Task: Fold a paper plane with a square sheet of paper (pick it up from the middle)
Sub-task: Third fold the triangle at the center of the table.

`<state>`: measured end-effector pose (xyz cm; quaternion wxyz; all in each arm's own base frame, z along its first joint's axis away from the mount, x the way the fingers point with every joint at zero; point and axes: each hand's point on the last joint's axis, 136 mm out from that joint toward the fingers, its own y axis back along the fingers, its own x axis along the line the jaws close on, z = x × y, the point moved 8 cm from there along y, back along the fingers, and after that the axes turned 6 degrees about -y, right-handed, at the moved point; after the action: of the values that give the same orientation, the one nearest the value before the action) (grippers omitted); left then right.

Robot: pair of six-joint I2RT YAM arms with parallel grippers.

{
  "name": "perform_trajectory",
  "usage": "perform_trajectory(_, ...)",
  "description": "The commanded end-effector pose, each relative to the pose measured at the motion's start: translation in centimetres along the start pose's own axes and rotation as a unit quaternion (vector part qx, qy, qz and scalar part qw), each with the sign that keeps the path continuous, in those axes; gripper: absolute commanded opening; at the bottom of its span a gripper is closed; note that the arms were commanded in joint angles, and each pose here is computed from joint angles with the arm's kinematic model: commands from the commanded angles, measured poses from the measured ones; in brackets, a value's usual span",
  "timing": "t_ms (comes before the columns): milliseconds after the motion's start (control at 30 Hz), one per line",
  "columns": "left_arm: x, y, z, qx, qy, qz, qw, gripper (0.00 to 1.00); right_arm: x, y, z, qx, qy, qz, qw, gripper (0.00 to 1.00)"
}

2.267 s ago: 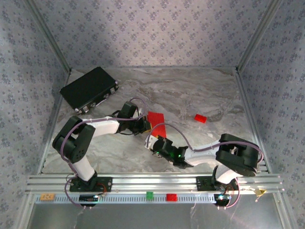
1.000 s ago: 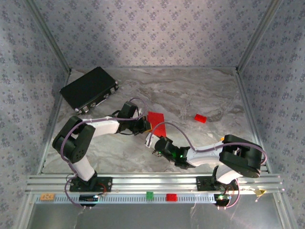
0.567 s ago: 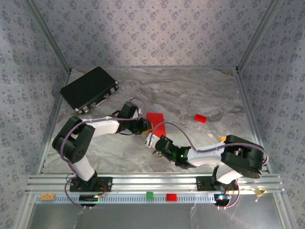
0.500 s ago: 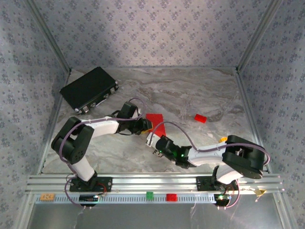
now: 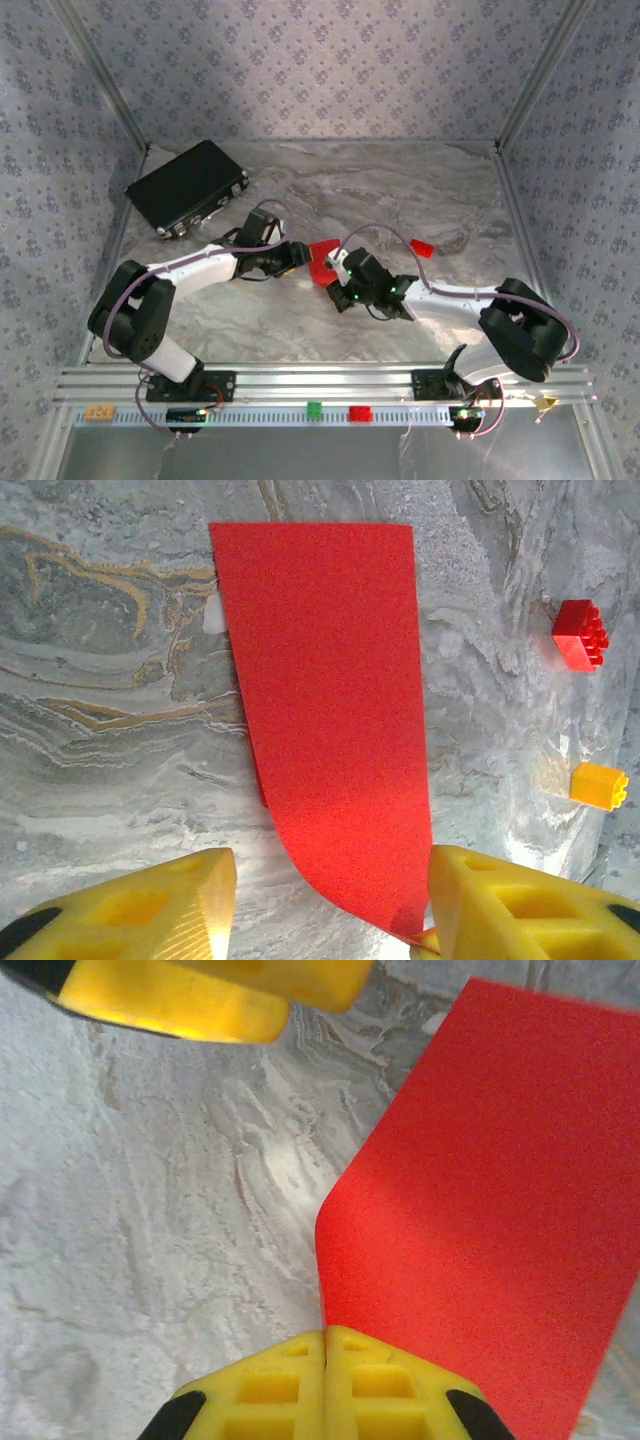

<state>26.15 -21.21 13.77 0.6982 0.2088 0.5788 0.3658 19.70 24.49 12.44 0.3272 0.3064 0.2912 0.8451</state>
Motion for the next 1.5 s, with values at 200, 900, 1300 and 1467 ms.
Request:
perform_trajectory(200,-1.0,0.2,1.0,0.003,-0.018,-0.015,1.000,0.37,1.0,-1.4,-0.1,0.073,-0.140,0.103,0.982,0.03)
perform_trajectory(900,-1.6,-5.5,3.5,0.088,-0.050,-0.051,0.994,0.18,0.3,-1.4,-1.7,0.042,-0.160,0.112,0.980,0.03)
perform_trajectory(1300,-0.6,-9.5,2.5,0.141,-0.053,-0.025,0.988,0.14,-0.1,-1.4,-1.9,0.039,-0.164,0.119,0.978,0.03)
perform_trajectory(1467,0.6,-10.1,1.5,0.155,-0.056,0.000,0.986,0.12,-0.4,-1.3,-1.9,0.038,-0.167,0.109,0.979,0.03)
